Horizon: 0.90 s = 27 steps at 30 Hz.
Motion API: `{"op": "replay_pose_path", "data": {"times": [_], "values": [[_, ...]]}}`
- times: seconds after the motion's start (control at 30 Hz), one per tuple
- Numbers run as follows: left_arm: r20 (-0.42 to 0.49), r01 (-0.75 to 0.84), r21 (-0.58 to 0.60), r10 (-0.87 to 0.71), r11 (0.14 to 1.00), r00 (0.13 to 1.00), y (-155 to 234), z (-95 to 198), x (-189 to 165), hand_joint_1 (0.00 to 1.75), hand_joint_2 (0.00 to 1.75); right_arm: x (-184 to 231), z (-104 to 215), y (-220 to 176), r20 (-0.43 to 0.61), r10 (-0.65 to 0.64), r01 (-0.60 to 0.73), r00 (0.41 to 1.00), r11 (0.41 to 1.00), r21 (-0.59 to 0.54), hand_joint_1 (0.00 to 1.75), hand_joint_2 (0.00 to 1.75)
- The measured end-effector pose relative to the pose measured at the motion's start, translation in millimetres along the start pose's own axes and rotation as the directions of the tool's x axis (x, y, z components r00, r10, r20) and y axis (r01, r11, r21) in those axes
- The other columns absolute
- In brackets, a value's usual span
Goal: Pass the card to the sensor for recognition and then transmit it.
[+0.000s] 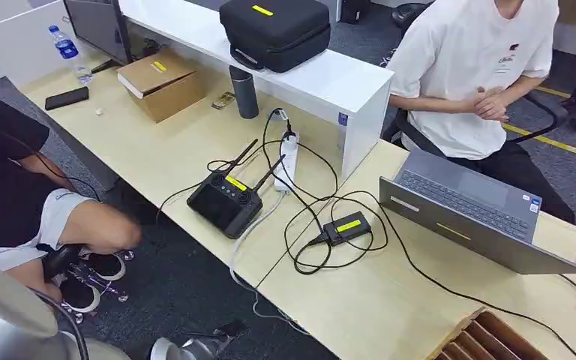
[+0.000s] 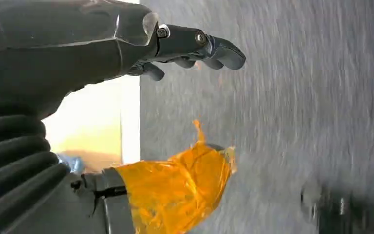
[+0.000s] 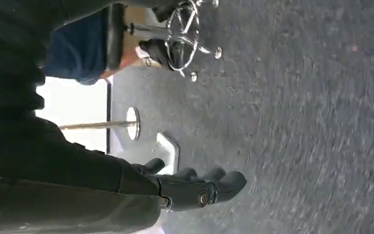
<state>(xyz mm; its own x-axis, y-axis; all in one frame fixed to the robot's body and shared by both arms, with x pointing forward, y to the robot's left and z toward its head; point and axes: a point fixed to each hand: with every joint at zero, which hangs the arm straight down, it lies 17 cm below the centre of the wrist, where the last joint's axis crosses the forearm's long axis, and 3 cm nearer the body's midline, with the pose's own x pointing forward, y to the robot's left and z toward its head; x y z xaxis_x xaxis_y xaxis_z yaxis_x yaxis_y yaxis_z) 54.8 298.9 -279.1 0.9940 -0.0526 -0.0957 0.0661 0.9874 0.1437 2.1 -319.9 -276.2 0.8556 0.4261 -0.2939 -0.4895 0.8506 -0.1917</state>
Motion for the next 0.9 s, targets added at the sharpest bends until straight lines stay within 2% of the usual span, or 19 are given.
{"op": "replay_pose_path", "data": {"times": [0.1, 0.23, 0.47, 0.67, 0.73, 0.83, 0.9], "values": [[0.021, 0.012, -0.039, -0.011, 0.999, 1.0, -17, 3, 3, 0.0, 1.75, 11, 2, 7, 0.048, -0.014, 0.013, 0.999, 1.0, 0.025, 0.0, 1.75], [0.029, 0.009, 0.03, -0.01, 1.0, 1.0, -8, 2, 7, 0.0, 1.75, 23, 6, 14, 0.088, -0.064, 0.06, 0.994, 0.997, 0.054, 0.0, 1.75], [0.013, -0.023, 0.194, 0.021, 0.981, 1.0, 32, 0, 6, 0.0, 1.75, 10, -1, -11, 0.044, -0.124, 0.125, 0.991, 0.992, -0.007, 0.0, 1.75], [0.03, -0.033, 0.24, 0.027, 0.97, 0.999, 49, -1, 8, 0.0, 1.75, -5, -3, -13, -0.027, -0.104, 0.104, 0.994, 0.995, -0.006, 0.0, 1.75], [0.038, -0.011, 0.232, 0.002, 0.973, 0.999, 48, -1, 11, 0.0, 1.75, -3, -3, -11, -0.008, -0.074, 0.074, 0.997, 0.997, -0.002, 0.0, 1.75], [0.044, -0.033, 0.209, 0.024, 0.977, 0.999, 44, -1, 12, 0.0, 1.75, 19, -1, -9, 0.106, -0.097, 0.098, 0.99, 0.995, 0.004, 0.0, 1.75], [0.05, -0.039, 0.205, 0.03, 0.978, 0.998, 43, -1, 12, 0.0, 1.75, 24, 1, -7, 0.124, -0.103, 0.103, 0.987, 0.995, 0.009, 0.0, 1.75]]}}
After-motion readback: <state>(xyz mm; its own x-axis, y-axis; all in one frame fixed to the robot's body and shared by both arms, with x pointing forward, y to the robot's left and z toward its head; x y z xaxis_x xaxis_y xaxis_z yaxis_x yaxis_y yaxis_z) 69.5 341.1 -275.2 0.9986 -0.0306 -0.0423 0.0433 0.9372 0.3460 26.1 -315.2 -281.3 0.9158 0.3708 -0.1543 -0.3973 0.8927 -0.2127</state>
